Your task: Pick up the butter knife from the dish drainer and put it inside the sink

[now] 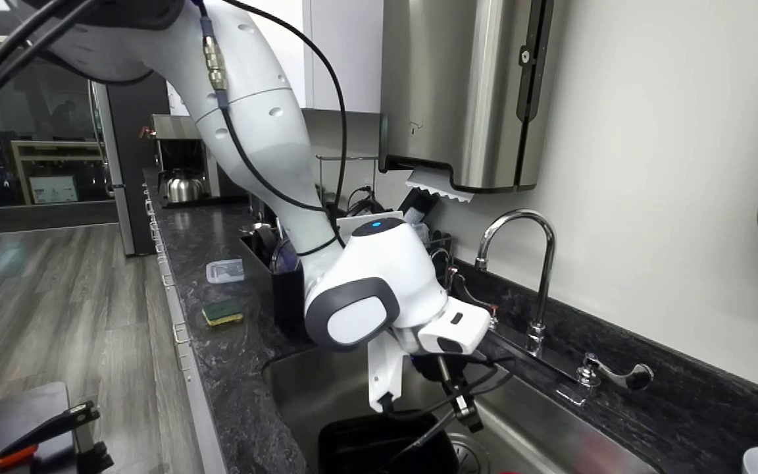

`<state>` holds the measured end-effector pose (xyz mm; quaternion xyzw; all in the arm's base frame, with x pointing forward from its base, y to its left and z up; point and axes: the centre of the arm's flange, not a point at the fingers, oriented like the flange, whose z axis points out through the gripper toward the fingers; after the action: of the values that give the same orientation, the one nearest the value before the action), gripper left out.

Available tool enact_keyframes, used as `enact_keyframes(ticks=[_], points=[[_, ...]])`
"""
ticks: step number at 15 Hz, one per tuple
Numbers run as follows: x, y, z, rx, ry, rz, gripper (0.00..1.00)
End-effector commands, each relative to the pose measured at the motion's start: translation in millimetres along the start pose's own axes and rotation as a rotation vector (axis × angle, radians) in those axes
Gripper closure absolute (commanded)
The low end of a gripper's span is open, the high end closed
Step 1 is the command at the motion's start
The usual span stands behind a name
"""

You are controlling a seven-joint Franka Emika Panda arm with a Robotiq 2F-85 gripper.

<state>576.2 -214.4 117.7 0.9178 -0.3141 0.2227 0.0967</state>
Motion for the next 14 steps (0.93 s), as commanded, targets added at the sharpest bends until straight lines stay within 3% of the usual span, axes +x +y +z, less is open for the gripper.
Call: enact_keyframes(ticks=[1, 14], points=[[-1, -4, 5, -0.015, -0.003, -0.005, 0.98], [-11, -14, 11, -0.008, -0.021, -0.038, 0.98]])
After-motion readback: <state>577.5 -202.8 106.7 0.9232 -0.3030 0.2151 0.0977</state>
